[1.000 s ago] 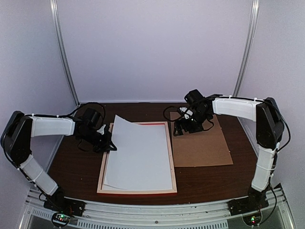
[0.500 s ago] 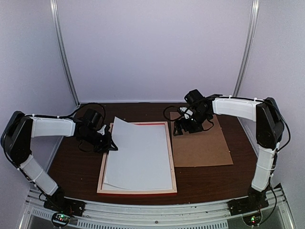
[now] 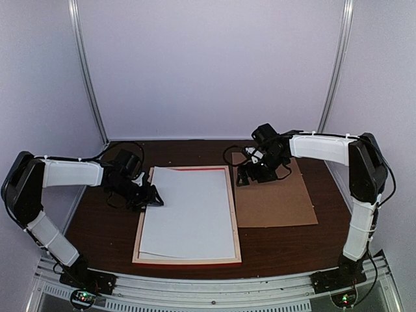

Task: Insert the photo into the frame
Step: Place the photo on the mat board, then move the frame body to the center of the board, then turn over the backboard.

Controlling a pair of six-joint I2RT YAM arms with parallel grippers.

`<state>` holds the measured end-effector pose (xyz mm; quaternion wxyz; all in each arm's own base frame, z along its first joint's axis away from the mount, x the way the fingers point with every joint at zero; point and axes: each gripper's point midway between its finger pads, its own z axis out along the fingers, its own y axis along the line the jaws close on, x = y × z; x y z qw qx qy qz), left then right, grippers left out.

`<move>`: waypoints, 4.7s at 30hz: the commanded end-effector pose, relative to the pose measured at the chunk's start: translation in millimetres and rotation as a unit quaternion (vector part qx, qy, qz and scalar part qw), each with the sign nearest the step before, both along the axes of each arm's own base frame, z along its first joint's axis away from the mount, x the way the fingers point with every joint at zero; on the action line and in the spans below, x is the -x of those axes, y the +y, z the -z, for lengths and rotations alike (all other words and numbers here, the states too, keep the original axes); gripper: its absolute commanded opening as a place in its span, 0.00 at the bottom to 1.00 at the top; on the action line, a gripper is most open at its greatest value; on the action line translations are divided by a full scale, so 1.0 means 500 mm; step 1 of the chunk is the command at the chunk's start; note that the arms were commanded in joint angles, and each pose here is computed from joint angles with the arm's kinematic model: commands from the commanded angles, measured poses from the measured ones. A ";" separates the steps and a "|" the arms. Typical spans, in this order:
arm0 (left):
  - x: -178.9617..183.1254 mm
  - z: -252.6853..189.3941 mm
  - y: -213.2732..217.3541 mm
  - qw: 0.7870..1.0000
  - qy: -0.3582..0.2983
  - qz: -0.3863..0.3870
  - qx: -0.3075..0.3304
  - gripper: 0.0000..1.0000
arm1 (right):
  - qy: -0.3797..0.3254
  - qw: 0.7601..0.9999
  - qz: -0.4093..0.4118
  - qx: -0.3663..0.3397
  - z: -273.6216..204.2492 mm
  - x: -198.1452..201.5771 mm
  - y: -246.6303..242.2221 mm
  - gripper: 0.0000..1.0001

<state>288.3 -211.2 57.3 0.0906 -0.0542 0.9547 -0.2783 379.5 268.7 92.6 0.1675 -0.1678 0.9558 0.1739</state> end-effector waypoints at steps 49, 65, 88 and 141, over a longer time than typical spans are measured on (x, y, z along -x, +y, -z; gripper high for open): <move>-0.057 -0.175 -0.488 0.933 -0.202 0.290 0.070 0.85 | -0.035 0.946 0.319 0.039 0.029 0.020 -0.421 1.00; -0.028 -0.055 -0.657 0.920 -0.159 0.352 0.061 0.85 | -0.027 0.942 0.332 0.040 0.041 0.034 -0.454 1.00; -0.098 0.059 -0.552 0.938 -0.126 0.312 -0.079 0.84 | -0.027 0.936 0.350 0.037 0.048 0.037 -0.476 1.00; -0.077 0.012 -0.623 0.941 -0.117 0.307 0.079 0.78 | 0.001 0.920 0.139 -0.366 -0.205 0.049 -0.264 0.60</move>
